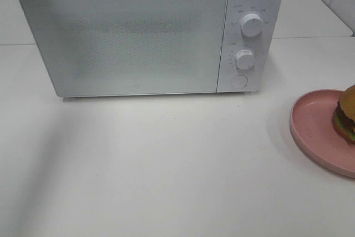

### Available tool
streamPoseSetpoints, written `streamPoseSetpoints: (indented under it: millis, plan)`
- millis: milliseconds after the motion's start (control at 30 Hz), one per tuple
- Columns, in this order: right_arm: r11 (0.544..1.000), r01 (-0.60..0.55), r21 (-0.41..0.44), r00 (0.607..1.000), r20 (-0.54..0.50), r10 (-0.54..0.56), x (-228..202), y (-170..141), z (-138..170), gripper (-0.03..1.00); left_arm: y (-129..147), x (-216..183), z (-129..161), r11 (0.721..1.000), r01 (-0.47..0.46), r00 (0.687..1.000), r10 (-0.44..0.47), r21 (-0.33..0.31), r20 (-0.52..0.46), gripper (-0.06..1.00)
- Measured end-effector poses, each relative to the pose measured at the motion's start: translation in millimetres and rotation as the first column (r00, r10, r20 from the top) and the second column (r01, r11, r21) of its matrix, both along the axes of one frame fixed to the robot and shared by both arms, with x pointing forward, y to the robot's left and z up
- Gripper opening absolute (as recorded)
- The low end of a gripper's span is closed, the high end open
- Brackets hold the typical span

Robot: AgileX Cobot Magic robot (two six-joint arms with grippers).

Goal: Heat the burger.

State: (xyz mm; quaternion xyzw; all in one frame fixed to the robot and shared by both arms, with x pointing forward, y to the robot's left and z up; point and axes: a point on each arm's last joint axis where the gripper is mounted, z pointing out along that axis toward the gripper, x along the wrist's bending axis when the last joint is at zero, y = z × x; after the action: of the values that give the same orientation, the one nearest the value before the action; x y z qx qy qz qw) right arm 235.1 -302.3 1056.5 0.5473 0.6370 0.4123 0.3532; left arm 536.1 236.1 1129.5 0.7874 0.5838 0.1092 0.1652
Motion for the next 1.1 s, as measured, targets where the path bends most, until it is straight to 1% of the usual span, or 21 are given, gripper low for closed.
streamPoseSetpoints:
  millis: [67, 133, 233, 267, 333, 400, 433, 467, 500, 567, 600, 633, 667, 733, 767, 833, 933, 967, 1000, 1033, 1100]
  plan:
    - [1.000, 0.000, 0.000, 1.000, 0.000, 0.000, 0.0, 0.0, 0.0, 0.73, 5.9, -7.1, -0.7, 1.000, -0.014, 1.000, 0.014, 0.004, -0.003, 0.00]
    - [1.000, 0.000, 0.000, 1.000, 0.000, 0.000, 0.0, 0.0, 0.0, 0.73, 18.1, -30.4, -4.3, 0.999, -0.041, 0.999, 0.041, 0.010, -0.016, 0.00]
    - [1.000, 0.000, 0.000, 1.000, 0.000, 0.000, 0.0, 0.0, 0.0, 0.73, 22.4, -47.3, -8.1, 0.999, -0.046, 0.999, 0.046, 0.016, -0.025, 0.00]
    - [1.000, 0.000, 0.000, 1.000, 0.000, 0.000, 0.0, 0.0, 0.0, 0.73, 25.7, -67.0, -14.2, 0.999, -0.047, 0.998, 0.047, 0.018, -0.035, 0.00]
    - [1.000, 0.000, 0.000, 1.000, 0.000, 0.000, 0.0, 0.0, 0.0, 0.73, 27.2, -77.7, -18.1, 0.999, -0.047, 0.998, 0.047, 0.019, -0.042, 0.00]
    - [1.000, 0.000, 0.000, 1.000, 0.000, 0.000, 0.0, 0.0, 0.0, 0.73, 30.9, -107.4, -30.6, 0.999, -0.047, 0.997, 0.048, 0.011, -0.053, 0.00]
    - [1.000, 0.000, 0.000, 1.000, 0.000, 0.000, 0.0, 0.0, 0.0, 0.73, 30.9, -107.4, -30.6, 0.999, -0.047, 0.997, 0.048, 0.011, -0.053, 0.00]
    - [1.000, 0.000, 0.000, 1.000, 0.000, 0.000, 0.0, 0.0, 0.0, 0.73, 33.5, -126.7, -38.8, 0.999, -0.048, 0.997, 0.048, 0.006, -0.054, 0.00]
    - [1.000, 0.000, 0.000, 1.000, 0.000, 0.000, 0.0, 0.0, 0.0, 0.73, 33.5, -126.7, -38.8, 0.999, -0.048, 0.997, 0.048, 0.006, -0.054, 0.00]
    - [1.000, 0.000, 0.000, 1.000, 0.000, 0.000, 0.0, 0.0, 0.0, 0.73, 37.7, -158.7, -47.4, 0.999, -0.048, 0.999, 0.048, -0.009, -0.023, 0.00]
    - [1.000, 0.000, 0.000, 1.000, 0.000, 0.000, 0.0, 0.0, 0.0, 0.73, 37.7, -158.7, -47.4, 0.999, -0.048, 0.999, 0.048, -0.009, -0.023, 0.00]
    - [1.000, 0.000, 0.000, 1.000, 0.000, 0.000, 0.0, 0.0, 0.0, 0.73, 40.6, -178.2, -54.9, 0.999, -0.046, 0.999, 0.046, -0.013, -0.002, 0.00]
    - [1.000, 0.000, 0.000, 1.000, 0.000, 0.000, 0.0, 0.0, 0.0, 0.73, 40.6, -178.2, -54.9, 0.999, -0.046, 0.999, 0.046, -0.013, -0.002, 0.00]
    - [1.000, 0.000, 0.000, 1.000, 0.000, 0.000, 0.0, 0.0, 0.0, 0.73, 44.9, -207.1, -59.2, 0.999, -0.026, 0.996, 0.028, -0.022, 0.082, 0.00]
    - [1.000, 0.000, 0.000, 1.000, 0.000, 0.000, 0.0, 0.0, 0.0, 0.73, 44.9, -207.1, -59.2, 0.999, -0.026, 0.996, 0.028, -0.022, 0.082, 0.00]
    - [1.000, 0.000, 0.000, 1.000, 0.000, 0.000, 0.0, 0.0, 0.0, 0.73, 50.5, -243.4, -65.4, 0.999, -0.002, 0.977, 0.009, -0.032, 0.215, 0.00]
    - [1.000, 0.000, 0.000, 1.000, 0.000, 0.000, 0.0, 0.0, 0.0, 0.73, 51.5, -250.3, -66.1, 0.999, 0.003, 0.969, 0.006, -0.035, 0.247, 0.00]
    - [1.000, 0.000, 0.000, 1.000, 0.000, 0.000, 0.0, 0.0, 0.0, 0.73, 53.6, -266.6, -68.0, 0.999, 0.018, 0.945, -0.003, -0.042, 0.326, 0.00]
    - [1.000, 0.000, 0.000, 1.000, 0.000, 0.000, 0.0, 0.0, 0.0, 0.73, 54.3, -272.5, -68.4, 0.999, 0.027, 0.933, -0.009, -0.044, 0.361, 0.00]
    - [1.000, 0.000, 0.000, 1.000, 0.000, 0.000, 0.0, 0.0, 0.0, 0.73, 54.3, -272.5, -68.4, 0.999, 0.027, 0.933, -0.009, -0.044, 0.361, 0.00]
    - [1.000, 0.000, 0.000, 1.000, 0.000, 0.000, 0.0, 0.0, 0.0, 0.73, 55.7, -298.6, -68.4, 0.995, 0.076, 0.857, -0.035, -0.058, 0.514, 0.00]
